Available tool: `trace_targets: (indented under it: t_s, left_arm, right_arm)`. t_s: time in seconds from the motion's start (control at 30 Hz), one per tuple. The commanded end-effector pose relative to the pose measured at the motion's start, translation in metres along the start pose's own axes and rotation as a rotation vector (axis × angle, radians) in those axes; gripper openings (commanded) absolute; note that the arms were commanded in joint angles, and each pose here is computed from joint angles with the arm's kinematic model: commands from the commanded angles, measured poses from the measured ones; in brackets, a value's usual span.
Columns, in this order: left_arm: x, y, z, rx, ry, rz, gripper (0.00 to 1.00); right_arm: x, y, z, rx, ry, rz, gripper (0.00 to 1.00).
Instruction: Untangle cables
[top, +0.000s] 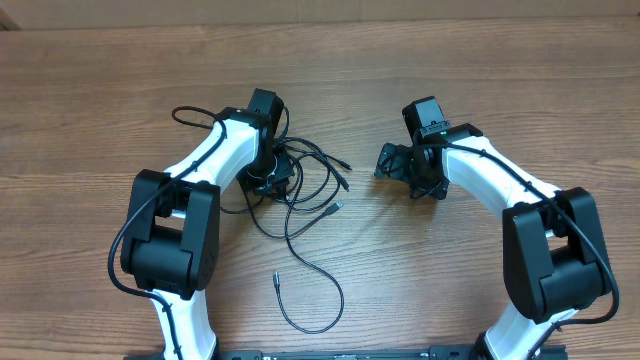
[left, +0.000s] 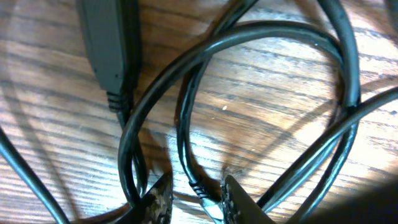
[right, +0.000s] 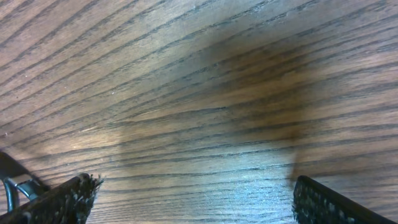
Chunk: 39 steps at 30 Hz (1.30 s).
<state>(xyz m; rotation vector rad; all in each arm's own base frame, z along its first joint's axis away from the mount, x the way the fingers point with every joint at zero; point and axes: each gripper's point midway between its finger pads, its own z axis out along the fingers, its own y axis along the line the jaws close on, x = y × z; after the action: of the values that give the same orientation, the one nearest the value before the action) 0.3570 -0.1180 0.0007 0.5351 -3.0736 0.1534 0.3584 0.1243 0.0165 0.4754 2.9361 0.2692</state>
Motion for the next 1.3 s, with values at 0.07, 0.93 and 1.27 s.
trace_targets:
  t_s: [0.07,0.93,1.27]
  left_arm:
    - [0.008,0.009,0.01,-0.036,0.027,-0.1,0.31]
    - [0.003,-0.015,-0.003,0.11,0.056,0.098,0.04]
    - [-0.019,-0.034,-0.057,0.142,0.017,0.177,0.04]
  right_arm:
    - [-0.006,0.003,-0.002,-0.002,-0.018,-0.003,1.0]
    - [-0.006,0.003,-0.002,-0.002,-0.018,-0.002,1.0]
    - [-0.006,0.003,-0.002,-0.002,-0.018,-0.002,1.0]
